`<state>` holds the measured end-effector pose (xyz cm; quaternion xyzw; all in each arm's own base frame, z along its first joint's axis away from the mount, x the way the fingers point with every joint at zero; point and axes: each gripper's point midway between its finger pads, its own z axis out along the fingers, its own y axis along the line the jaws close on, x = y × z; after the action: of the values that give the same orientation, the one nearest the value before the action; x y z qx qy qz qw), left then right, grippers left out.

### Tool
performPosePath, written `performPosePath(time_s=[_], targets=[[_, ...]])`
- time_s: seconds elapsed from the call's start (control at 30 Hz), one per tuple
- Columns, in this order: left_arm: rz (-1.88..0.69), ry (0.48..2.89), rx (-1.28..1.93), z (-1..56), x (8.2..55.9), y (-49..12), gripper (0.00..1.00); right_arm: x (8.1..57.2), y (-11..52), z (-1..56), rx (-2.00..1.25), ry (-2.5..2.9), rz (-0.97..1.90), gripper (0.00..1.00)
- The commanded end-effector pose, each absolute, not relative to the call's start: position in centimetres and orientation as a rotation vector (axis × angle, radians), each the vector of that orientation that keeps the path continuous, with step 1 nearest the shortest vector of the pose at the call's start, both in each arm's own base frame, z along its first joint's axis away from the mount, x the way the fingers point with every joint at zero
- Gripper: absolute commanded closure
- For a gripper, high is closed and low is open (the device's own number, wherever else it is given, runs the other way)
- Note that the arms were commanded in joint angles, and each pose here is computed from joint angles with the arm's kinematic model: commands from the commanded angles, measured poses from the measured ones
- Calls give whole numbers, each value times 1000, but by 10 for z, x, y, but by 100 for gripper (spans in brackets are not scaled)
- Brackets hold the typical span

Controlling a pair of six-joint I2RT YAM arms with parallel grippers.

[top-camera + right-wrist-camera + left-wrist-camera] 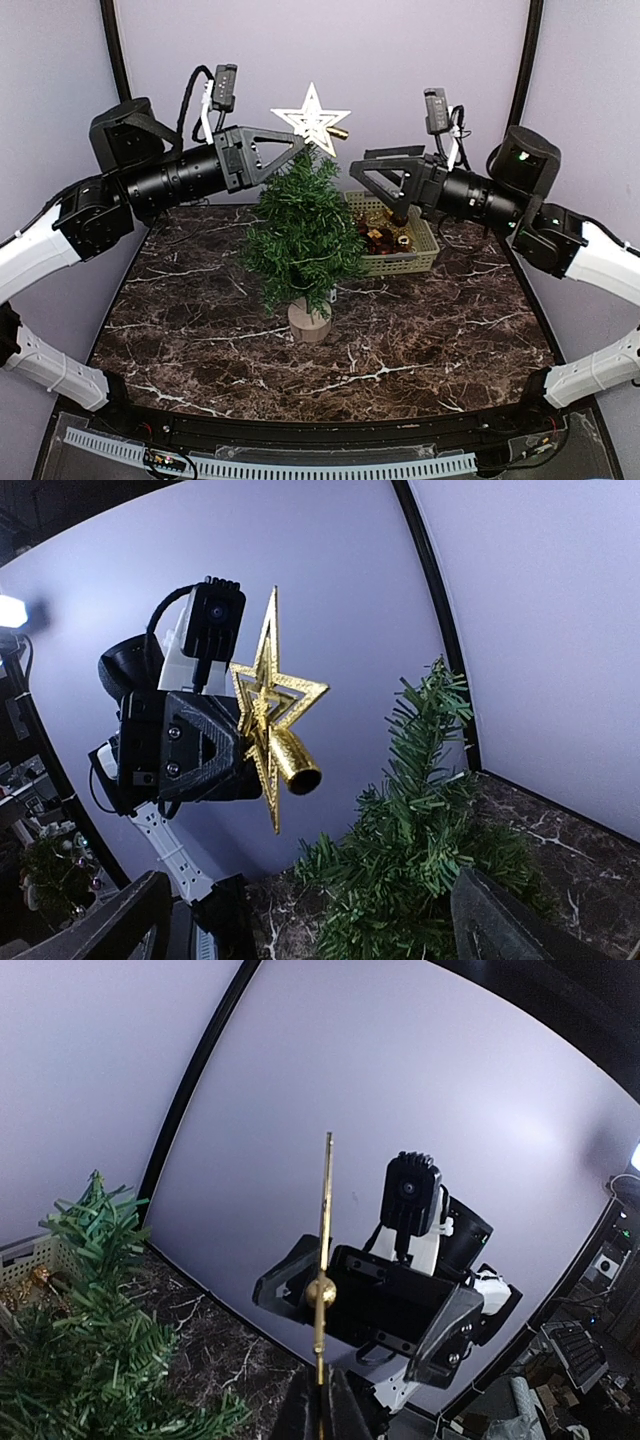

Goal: Decorate the small christmas tree
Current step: Pass from the right arm to the left, then pass from the left arm to the right

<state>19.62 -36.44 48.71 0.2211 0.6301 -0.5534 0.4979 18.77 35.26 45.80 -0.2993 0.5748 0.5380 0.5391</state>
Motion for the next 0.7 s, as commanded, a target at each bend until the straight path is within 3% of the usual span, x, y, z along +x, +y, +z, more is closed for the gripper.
performPosePath(time_s=[0.0,0.27,0.4,0.53,0.67], targets=[[-1353,1582,625,487,169,-345,100,167,320,458,-767,1422,1186,1],[-1339,1908,918,423,131,-345,100,142,323,430,-1001,1677,1195,2],[-1367,1981,1026,404,116,-350,100,119,338,429,-1151,1730,1339,16],[-1397,1979,1167,393,97,-359,100,102,346,431,-1247,1736,1464,17],[-1440,1976,1251,385,86,-366,100,90,349,432,-1311,1734,1554,25]])
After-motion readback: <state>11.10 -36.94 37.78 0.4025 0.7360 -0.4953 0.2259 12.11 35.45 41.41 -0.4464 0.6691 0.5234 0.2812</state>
